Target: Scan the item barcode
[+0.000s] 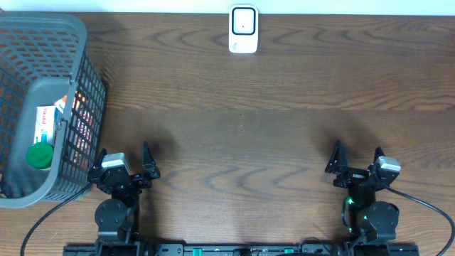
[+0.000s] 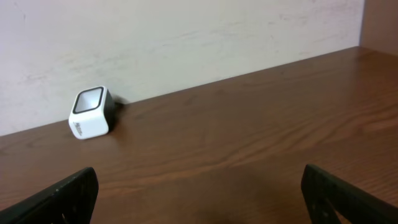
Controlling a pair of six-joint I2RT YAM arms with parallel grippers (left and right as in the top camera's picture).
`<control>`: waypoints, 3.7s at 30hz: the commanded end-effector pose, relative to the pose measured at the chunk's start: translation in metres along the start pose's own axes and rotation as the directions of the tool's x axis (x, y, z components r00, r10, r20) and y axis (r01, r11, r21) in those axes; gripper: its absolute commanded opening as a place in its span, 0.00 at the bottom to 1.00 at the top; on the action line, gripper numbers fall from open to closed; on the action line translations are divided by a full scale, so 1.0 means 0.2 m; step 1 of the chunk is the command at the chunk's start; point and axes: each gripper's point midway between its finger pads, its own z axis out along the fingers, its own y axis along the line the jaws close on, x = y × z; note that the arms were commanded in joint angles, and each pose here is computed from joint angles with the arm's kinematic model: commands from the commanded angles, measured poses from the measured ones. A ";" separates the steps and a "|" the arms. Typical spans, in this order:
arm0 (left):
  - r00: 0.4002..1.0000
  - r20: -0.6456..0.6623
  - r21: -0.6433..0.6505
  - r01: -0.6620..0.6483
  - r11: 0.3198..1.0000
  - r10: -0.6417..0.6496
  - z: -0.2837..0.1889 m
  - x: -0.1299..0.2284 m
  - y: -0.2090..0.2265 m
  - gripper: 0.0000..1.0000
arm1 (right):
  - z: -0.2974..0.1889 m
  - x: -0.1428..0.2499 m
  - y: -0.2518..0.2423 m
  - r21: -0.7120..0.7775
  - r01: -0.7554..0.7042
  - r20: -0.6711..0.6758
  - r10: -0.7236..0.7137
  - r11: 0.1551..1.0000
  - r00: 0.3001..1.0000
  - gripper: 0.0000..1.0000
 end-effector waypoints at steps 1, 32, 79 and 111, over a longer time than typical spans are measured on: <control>0.999 -0.036 -0.022 0.006 1.000 -0.007 0.01 0.09 0.02 0.99 | 0.00 0.00 -0.01 0.009 0.012 0.003 -0.012 1.000 1.000 0.99; 0.999 -0.036 -0.022 0.006 1.000 -0.007 0.01 0.09 0.02 0.99 | 0.00 0.00 -0.01 0.009 0.012 0.003 -0.012 1.000 1.000 0.99; 1.000 0.002 0.467 0.021 0.884 -0.025 -0.11 -0.17 -0.41 0.99 | 0.00 0.00 -0.01 0.009 0.012 0.003 -0.012 1.000 1.000 0.99; 0.810 -0.304 -0.531 0.293 0.795 -0.502 0.13 -1.37 0.49 0.99 | 0.00 0.00 -0.01 0.009 0.012 0.003 -0.012 1.000 1.000 0.99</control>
